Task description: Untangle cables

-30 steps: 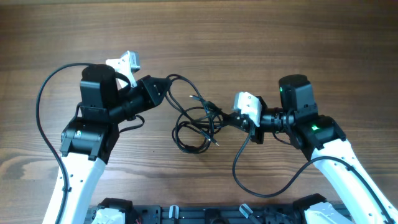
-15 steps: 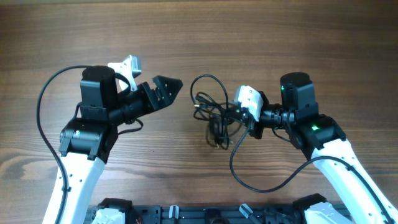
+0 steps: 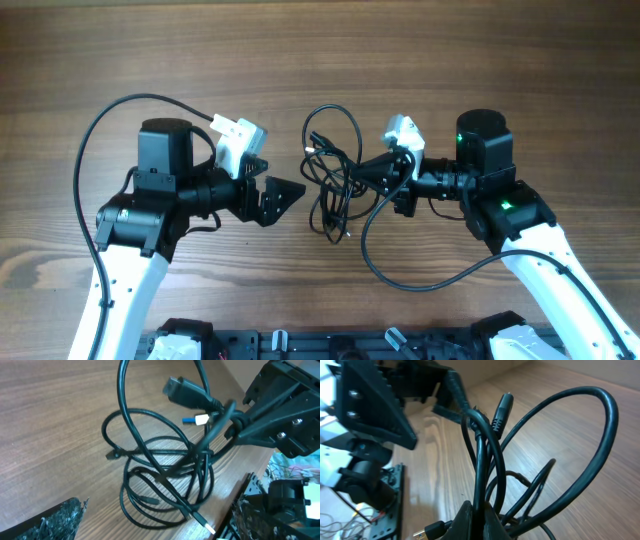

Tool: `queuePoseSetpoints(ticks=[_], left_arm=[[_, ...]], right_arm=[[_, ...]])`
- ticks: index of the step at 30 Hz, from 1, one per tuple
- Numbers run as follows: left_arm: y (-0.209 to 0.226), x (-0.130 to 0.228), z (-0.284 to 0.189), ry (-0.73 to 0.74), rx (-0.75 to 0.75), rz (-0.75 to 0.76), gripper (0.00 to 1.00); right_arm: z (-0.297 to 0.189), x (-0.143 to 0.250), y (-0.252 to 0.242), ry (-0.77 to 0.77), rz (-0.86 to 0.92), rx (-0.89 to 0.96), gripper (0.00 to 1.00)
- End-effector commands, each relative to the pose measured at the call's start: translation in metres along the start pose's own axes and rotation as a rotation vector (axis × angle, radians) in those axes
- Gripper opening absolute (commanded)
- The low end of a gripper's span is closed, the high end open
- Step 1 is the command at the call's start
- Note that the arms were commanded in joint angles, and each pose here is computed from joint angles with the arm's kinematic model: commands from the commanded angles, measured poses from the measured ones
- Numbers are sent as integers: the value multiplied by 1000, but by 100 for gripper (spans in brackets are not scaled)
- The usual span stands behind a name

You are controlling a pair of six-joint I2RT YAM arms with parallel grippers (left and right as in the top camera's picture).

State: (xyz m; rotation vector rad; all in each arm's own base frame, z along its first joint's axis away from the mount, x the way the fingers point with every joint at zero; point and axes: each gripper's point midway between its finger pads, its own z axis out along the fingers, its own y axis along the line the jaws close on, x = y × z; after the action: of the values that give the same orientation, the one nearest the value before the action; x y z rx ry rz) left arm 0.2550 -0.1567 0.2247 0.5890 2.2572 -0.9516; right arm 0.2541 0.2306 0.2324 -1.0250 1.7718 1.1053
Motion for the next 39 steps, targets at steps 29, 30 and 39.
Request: queuePoseSetpoints(ticks=[29,30,39], left_arm=[[-28,-7,2,-48,198,317,84],[-28,-10,2,-61,196,331,84],[-27,-25,1,-116,183,398,33]], right_arm=[[-3,-21,24,-51,278,-153,4],[-4,-21,29,-50,277,-180,4],[-11,-31,52,-68,229,-324,4]])
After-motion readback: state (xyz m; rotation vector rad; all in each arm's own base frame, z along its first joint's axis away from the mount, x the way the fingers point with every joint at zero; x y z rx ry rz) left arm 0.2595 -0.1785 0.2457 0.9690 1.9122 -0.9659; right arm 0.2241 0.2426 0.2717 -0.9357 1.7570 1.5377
